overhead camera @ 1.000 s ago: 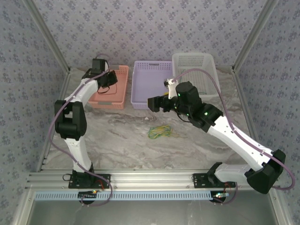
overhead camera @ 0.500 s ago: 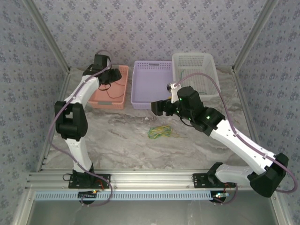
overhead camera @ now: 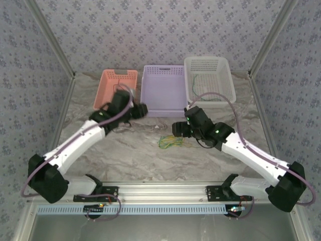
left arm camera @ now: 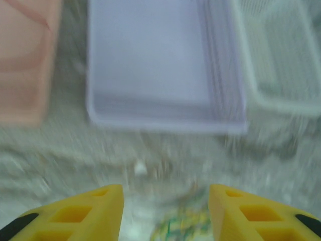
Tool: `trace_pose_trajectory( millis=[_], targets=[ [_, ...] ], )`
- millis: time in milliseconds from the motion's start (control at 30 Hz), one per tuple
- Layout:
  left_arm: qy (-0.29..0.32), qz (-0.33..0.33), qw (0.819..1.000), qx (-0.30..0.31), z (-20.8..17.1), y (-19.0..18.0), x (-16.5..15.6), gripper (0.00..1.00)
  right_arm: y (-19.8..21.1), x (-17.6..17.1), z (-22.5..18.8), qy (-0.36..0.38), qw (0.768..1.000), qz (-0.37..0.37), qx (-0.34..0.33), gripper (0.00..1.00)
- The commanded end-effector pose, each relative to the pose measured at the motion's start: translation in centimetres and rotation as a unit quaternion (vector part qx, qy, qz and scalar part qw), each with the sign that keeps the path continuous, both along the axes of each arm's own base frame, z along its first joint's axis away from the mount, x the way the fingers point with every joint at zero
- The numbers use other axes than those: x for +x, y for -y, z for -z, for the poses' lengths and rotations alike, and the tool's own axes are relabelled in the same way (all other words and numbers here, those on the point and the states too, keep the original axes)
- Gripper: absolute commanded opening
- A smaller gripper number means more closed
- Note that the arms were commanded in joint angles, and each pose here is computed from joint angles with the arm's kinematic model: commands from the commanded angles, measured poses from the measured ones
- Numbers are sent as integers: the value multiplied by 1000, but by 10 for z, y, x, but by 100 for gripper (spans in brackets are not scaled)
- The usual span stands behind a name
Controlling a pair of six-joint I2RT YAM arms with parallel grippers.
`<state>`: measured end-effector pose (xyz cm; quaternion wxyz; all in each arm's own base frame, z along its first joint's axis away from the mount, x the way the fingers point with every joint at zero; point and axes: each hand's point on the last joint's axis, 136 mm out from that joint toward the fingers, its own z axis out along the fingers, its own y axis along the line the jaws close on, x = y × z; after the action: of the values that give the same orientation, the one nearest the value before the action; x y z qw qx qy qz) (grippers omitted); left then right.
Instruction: Untangle the cables
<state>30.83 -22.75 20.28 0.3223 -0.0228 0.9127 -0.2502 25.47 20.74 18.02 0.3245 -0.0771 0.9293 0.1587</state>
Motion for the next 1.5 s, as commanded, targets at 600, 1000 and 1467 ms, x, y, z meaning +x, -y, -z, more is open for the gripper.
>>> trace_pose_trajectory(
  millis=[600,1000,1467],
  targets=[
    [-51,144,987,47,140,96,-34,42,1,41,98,-160,955,181,170,60],
    [-60,130,988,56,160,93,-32,10,-8,62,131,-179,944,213,180,6],
    [3,41,999,21,102,40,-33,0,44,56,65,-68,958,240,141,0]
  ],
)
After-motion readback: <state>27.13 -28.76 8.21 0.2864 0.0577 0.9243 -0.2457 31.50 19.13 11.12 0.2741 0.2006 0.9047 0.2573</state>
